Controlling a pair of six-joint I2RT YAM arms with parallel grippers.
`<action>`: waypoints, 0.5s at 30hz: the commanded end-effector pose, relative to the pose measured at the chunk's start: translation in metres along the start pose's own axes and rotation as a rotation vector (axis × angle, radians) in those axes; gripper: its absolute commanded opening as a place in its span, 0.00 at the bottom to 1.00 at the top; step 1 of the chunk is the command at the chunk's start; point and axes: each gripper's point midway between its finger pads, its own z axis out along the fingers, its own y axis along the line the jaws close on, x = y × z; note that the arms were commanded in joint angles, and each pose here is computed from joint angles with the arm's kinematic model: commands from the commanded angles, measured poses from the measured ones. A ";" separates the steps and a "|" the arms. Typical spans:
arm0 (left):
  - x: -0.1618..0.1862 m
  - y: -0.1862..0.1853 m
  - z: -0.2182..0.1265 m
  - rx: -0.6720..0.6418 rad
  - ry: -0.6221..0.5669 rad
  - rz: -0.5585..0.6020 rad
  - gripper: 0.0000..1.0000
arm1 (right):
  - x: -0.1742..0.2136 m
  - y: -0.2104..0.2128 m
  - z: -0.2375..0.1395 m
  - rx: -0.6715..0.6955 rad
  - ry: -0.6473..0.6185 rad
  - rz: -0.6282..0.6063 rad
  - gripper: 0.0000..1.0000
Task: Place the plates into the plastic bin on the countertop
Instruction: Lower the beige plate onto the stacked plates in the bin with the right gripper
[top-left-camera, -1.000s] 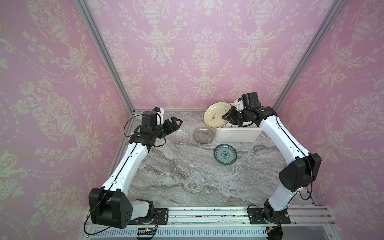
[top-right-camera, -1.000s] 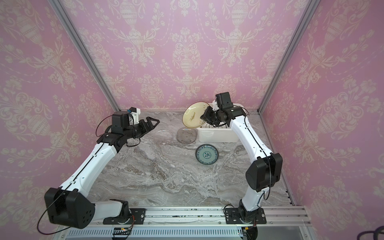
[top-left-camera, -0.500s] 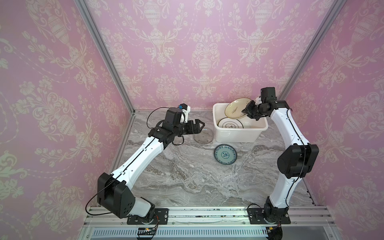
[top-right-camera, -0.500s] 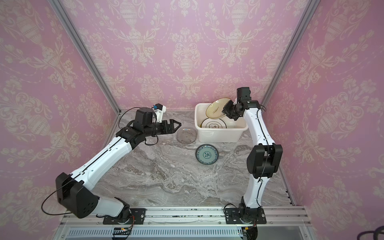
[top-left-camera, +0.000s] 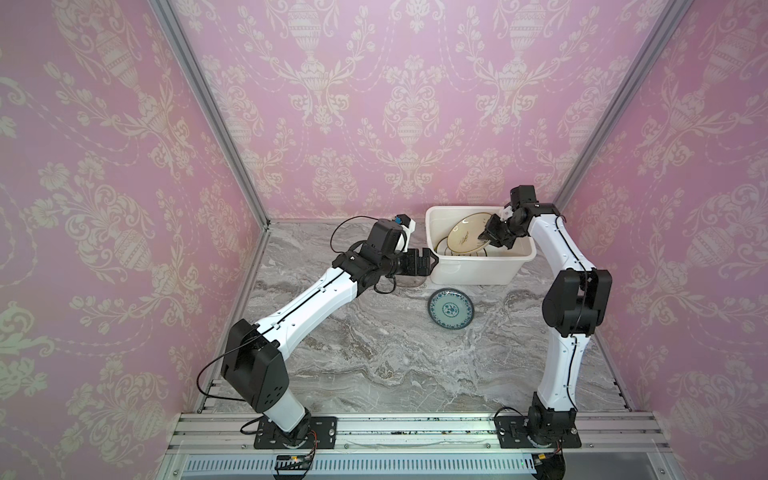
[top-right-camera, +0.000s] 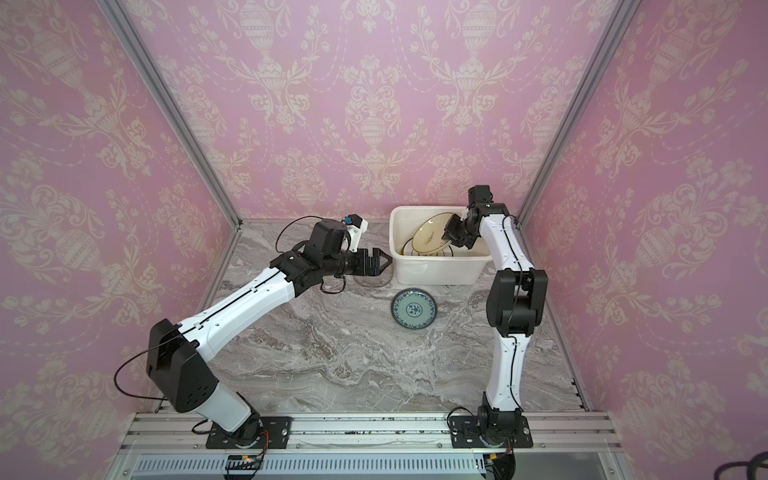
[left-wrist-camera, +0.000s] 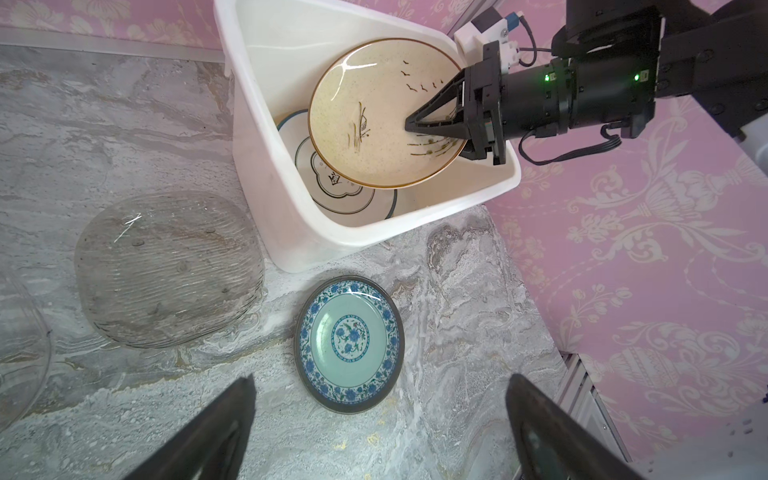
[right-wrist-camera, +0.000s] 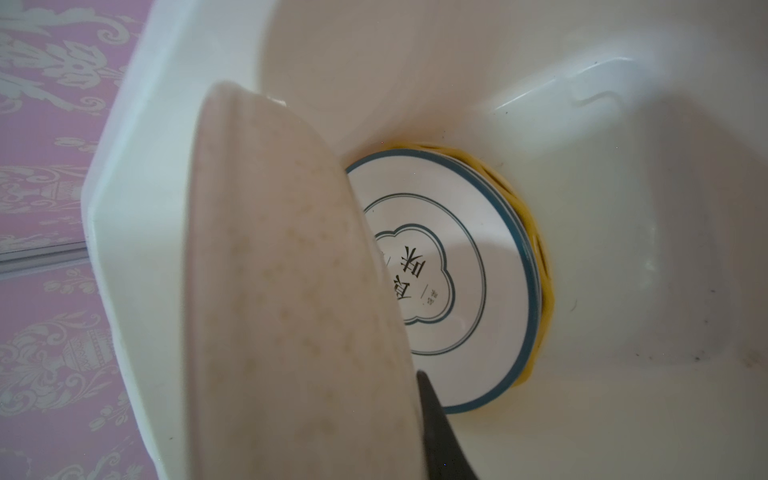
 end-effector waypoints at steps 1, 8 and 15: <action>-0.006 -0.003 0.003 -0.002 -0.016 -0.011 0.96 | -0.006 0.031 -0.012 -0.127 -0.003 -0.103 0.12; 0.002 0.006 0.007 -0.039 0.011 -0.015 0.96 | -0.001 0.026 0.005 -0.129 0.031 -0.091 0.13; 0.006 0.009 0.006 -0.049 0.021 -0.023 0.96 | 0.011 0.020 0.020 -0.112 0.082 -0.083 0.15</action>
